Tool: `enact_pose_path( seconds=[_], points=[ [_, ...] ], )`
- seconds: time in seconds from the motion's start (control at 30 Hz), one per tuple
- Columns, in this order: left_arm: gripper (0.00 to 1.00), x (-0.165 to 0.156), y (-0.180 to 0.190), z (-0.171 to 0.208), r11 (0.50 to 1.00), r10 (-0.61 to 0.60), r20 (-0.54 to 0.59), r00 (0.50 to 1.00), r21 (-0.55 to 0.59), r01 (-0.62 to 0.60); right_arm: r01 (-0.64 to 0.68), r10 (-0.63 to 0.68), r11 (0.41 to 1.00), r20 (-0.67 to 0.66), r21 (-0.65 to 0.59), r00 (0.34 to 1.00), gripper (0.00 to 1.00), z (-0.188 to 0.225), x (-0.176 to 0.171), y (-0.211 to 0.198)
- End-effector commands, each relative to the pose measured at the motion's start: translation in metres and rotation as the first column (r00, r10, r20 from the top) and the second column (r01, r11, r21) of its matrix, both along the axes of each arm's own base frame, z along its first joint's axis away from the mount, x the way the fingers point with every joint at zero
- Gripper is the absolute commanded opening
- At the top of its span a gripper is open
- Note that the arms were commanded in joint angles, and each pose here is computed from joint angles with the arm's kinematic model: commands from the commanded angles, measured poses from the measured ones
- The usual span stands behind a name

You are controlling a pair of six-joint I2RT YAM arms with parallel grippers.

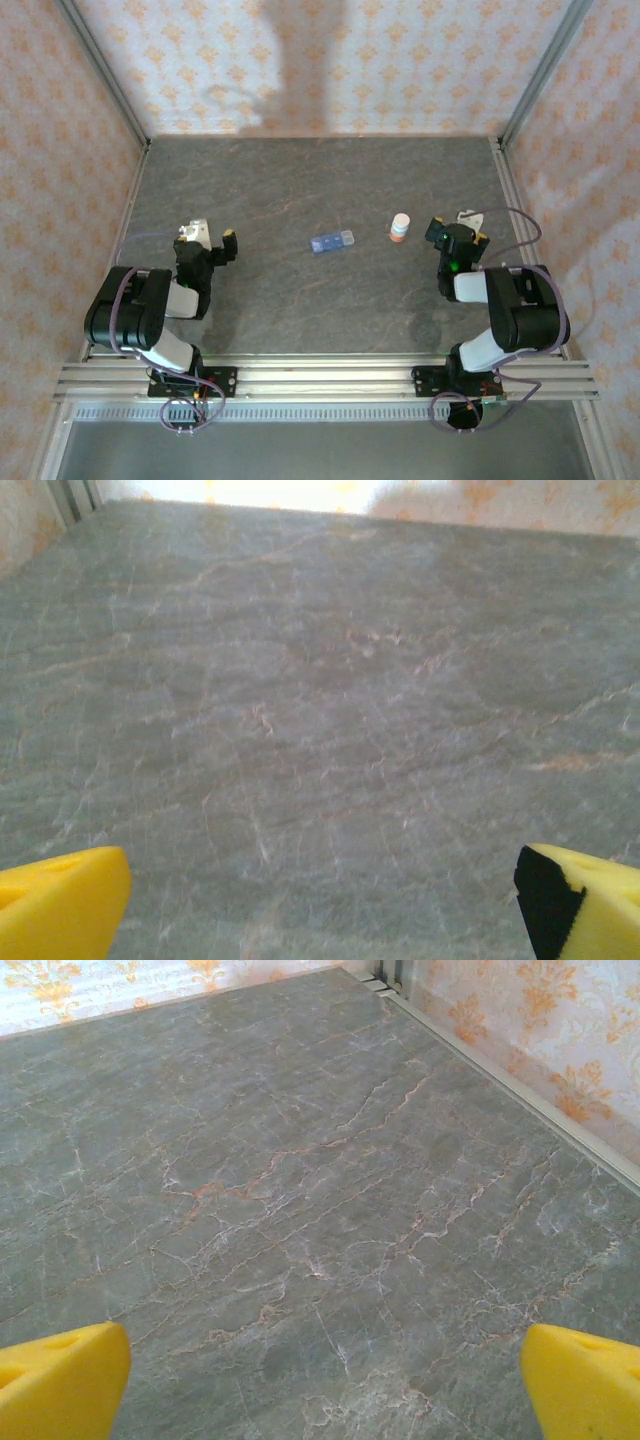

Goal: Sort the pills into containers

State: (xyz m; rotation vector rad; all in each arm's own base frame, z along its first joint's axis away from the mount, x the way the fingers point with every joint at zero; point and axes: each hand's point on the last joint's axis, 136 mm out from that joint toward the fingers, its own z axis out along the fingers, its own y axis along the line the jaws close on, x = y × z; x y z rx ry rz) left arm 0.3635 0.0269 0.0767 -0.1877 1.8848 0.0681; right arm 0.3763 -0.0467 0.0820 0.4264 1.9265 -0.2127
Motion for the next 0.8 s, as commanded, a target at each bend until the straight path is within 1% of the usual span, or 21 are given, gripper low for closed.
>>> enact_pose_path(
  seconds=[0.0, 0.1, 0.13, 0.17, 0.23, 0.3, 0.77],
  points=[
    [1.0, 0.02, -0.005, 0.028, 0.999, -0.043, 0.077, 0.996, 0.026, 0.041, 0.002, -0.001, 1.0, 0.037, -0.015, 0.999, 0.99, 0.011, 0.009, -0.002],
    [1.0, 0.03, -0.016, 0.02, 0.994, -0.105, -0.009, 0.994, 0.035, 0.105, 0.002, -0.002, 1.0, 0.033, -0.015, 0.999, 0.99, 0.011, 0.009, -0.002],
    [1.0, 0.033, -0.016, 0.02, 0.995, -0.097, -0.032, 0.995, 0.033, 0.098, 0.002, -0.002, 1.0, 0.031, -0.013, 1.0, 0.99, 0.011, 0.009, -0.002],
    [1.0, 0.032, -0.008, 0.017, 0.998, -0.054, -0.052, 0.997, 0.03, 0.056, 0.002, -0.002, 1.0, 0.033, -0.015, 0.999, 0.99, 0.011, 0.008, -0.002],
    [1.0, 0.034, -0.008, 0.019, 0.998, -0.049, -0.033, 0.998, 0.031, 0.05, 0.001, 0.0, 1.0, 0.035, -0.014, 0.999, 0.99, 0.012, 0.008, -0.002],
    [1.0, 0.034, -0.005, 0.017, 0.999, -0.031, -0.051, 0.998, 0.032, 0.033, 0.001, 0.0, 1.0, 0.035, -0.015, 0.999, 0.99, 0.011, 0.008, -0.002],
    [1.0, 0.033, -0.003, 0.018, 0.999, -0.022, -0.043, 0.999, 0.034, 0.024, 0.001, -0.001, 1.0, 0.034, -0.014, 0.999, 0.99, 0.011, 0.008, -0.002]
  ],
)
